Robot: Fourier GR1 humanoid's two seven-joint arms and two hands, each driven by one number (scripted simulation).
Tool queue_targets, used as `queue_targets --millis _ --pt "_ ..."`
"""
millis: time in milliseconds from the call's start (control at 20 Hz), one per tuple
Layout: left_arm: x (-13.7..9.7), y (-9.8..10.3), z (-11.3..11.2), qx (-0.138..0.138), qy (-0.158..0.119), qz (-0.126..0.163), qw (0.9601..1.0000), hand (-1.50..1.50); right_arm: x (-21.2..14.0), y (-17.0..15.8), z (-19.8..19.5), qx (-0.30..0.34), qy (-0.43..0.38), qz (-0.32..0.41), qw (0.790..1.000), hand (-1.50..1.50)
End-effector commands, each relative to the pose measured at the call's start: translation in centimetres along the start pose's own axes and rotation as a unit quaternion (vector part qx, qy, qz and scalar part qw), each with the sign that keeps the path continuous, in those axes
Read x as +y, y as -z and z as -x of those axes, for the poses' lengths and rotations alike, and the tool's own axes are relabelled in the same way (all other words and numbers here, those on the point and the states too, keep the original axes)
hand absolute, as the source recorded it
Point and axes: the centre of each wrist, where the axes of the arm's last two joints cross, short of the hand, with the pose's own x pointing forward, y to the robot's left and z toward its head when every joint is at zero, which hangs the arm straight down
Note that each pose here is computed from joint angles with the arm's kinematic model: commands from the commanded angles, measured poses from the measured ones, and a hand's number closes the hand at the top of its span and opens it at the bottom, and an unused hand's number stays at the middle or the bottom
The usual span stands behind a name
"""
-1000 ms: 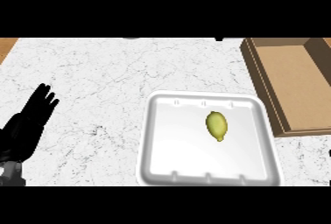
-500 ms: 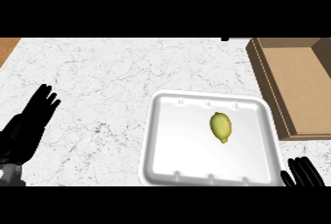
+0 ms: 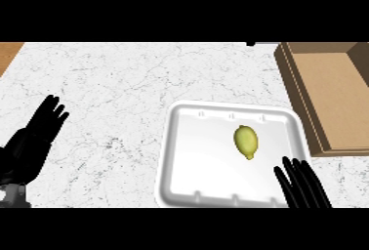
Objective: Pick the lemon from the tray and place it in the cardboard box
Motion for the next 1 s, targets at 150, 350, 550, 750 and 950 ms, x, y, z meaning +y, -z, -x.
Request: queue_targets --millis 150,350,550,750,950 --pt "0.7 0.5 -1.4 -0.001 0.005 -0.001 1.0 0.0 0.5 1.9 -1.0 0.021 -0.013 -0.028 0.999 -1.5" --pt "-1.5 0.9 1.4 0.003 0.003 -0.001 1.0 0.0 0.7 2.2 1.0 0.011 -0.015 -0.025 1.0 -1.5" --pt "0.8 0.8 0.8 0.002 -0.002 0.001 1.0 0.0 1.8 4.1 -0.2 -0.004 0.0 -0.01 1.0 -1.5" --pt "-1.1 -0.8 -0.1 -0.003 0.0 -0.003 1.0 0.0 1.2 3.7 -0.8 -0.01 -0.017 -0.005 1.0 -1.5" --pt "1.1 0.2 -0.5 0.008 -0.004 0.001 1.0 0.0 3.1 3.0 -1.1 -0.009 -0.042 -0.006 0.999 -1.5"
